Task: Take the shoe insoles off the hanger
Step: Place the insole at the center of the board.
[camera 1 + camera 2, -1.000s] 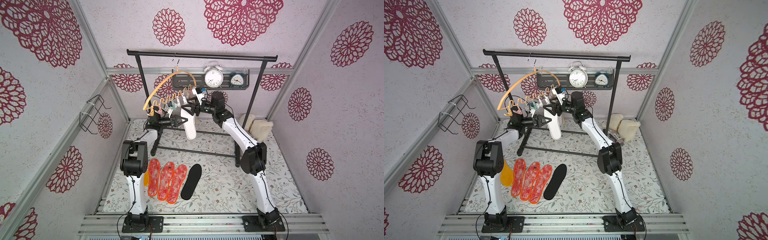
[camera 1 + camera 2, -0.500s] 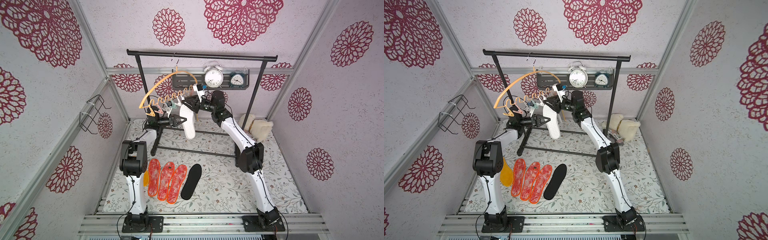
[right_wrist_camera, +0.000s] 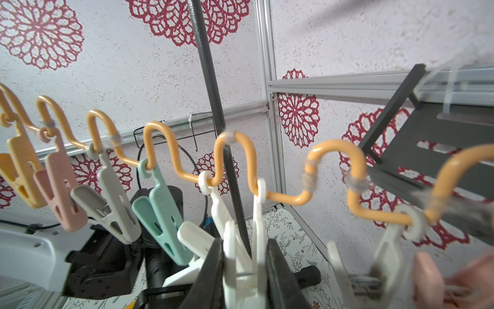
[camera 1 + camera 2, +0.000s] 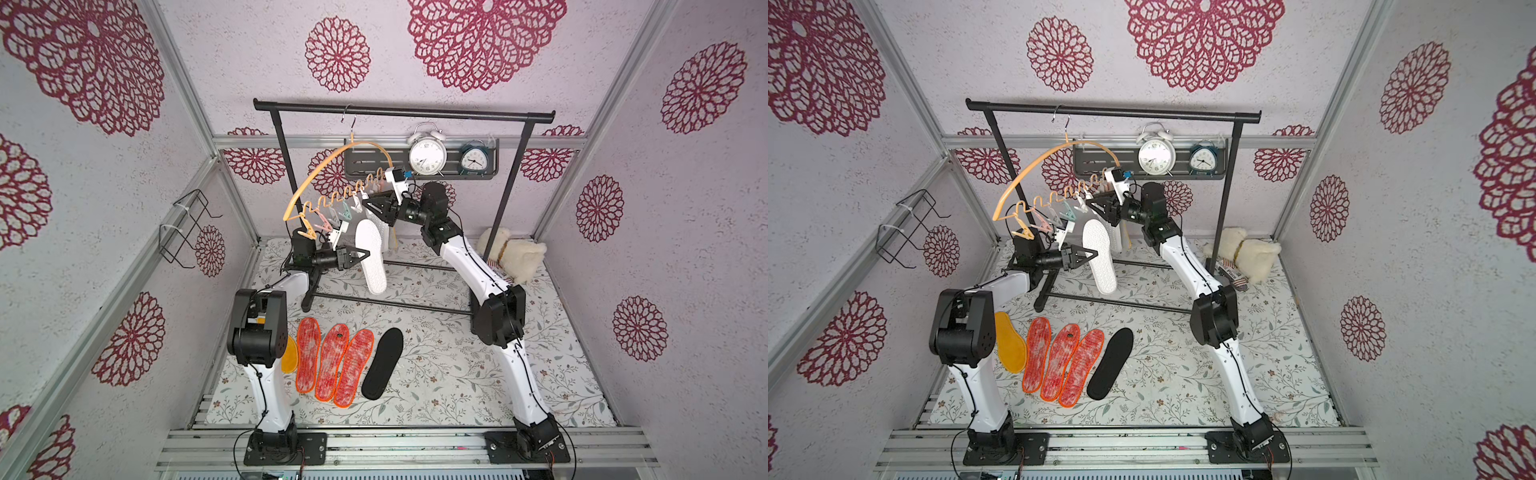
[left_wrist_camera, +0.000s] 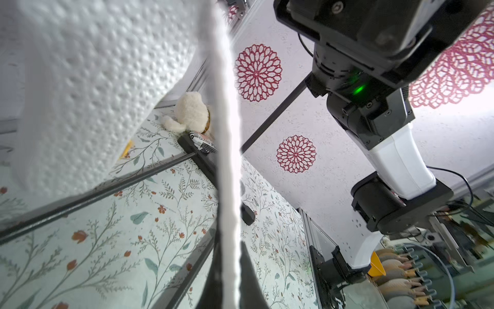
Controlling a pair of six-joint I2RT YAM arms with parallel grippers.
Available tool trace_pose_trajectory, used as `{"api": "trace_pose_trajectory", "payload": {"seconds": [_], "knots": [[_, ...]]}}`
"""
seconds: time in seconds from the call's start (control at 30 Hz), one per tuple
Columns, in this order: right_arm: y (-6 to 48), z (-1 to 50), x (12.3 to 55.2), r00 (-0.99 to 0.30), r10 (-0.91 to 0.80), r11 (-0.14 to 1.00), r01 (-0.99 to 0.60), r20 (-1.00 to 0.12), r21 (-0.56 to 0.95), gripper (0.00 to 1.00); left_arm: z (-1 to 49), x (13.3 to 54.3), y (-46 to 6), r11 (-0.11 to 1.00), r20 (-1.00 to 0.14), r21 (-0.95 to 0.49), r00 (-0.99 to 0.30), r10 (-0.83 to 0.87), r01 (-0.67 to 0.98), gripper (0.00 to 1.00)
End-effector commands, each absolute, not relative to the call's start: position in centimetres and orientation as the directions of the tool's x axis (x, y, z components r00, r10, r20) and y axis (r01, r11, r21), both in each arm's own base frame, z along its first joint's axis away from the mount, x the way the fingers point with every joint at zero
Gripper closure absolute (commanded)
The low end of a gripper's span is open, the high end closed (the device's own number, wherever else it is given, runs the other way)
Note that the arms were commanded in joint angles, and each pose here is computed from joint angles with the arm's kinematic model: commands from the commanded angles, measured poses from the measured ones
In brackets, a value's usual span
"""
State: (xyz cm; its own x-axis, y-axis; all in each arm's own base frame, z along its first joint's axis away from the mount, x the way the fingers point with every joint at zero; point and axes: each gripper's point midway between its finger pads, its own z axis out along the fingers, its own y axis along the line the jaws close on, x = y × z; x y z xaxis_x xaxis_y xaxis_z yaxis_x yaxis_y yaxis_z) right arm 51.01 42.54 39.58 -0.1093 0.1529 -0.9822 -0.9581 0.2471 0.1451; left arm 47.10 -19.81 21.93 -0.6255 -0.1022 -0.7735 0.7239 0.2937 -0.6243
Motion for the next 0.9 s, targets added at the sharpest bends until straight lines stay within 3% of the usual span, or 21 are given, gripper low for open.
{"api": "trace_pose_trajectory", "payload": {"seconds": [0.0, 0.2, 0.4, 0.6, 0.87], "knots": [[42.4, 42.2, 50.4, -0.051, 0.197, 0.247, -0.964, -0.979, 0.099, 0.93, 21.4, 44.7, -20.1, 0.404, -0.755, -0.615, -0.653, -0.056, 0.677, 1.00], [42.3, 41.8, 50.7, -0.060, 0.185, 0.260, -0.960, -0.981, 0.108, 0.93, 16.6, 36.6, -22.8, 0.537, -0.576, -0.668, -0.815, 0.066, 0.515, 1.00], [41.9, 41.5, 51.2, -0.071, 0.179, 0.275, -0.954, -0.981, 0.120, 0.93, 14.1, 29.3, -24.0, 0.657, -0.490, -0.608, -0.862, 0.132, 0.446, 1.00], [41.7, 41.0, 51.7, -0.080, 0.175, 0.293, -0.947, -0.981, 0.129, 0.93, 13.2, 27.3, -22.2, 0.847, -0.433, -0.435, -0.896, 0.102, 0.307, 1.00], [41.5, 40.3, 52.3, -0.097, 0.169, 0.301, -0.942, -0.981, 0.145, 0.93, 12.3, 26.2, -22.3, 0.956, -0.298, -0.243, -0.951, 0.086, 0.162, 1.00]]}}
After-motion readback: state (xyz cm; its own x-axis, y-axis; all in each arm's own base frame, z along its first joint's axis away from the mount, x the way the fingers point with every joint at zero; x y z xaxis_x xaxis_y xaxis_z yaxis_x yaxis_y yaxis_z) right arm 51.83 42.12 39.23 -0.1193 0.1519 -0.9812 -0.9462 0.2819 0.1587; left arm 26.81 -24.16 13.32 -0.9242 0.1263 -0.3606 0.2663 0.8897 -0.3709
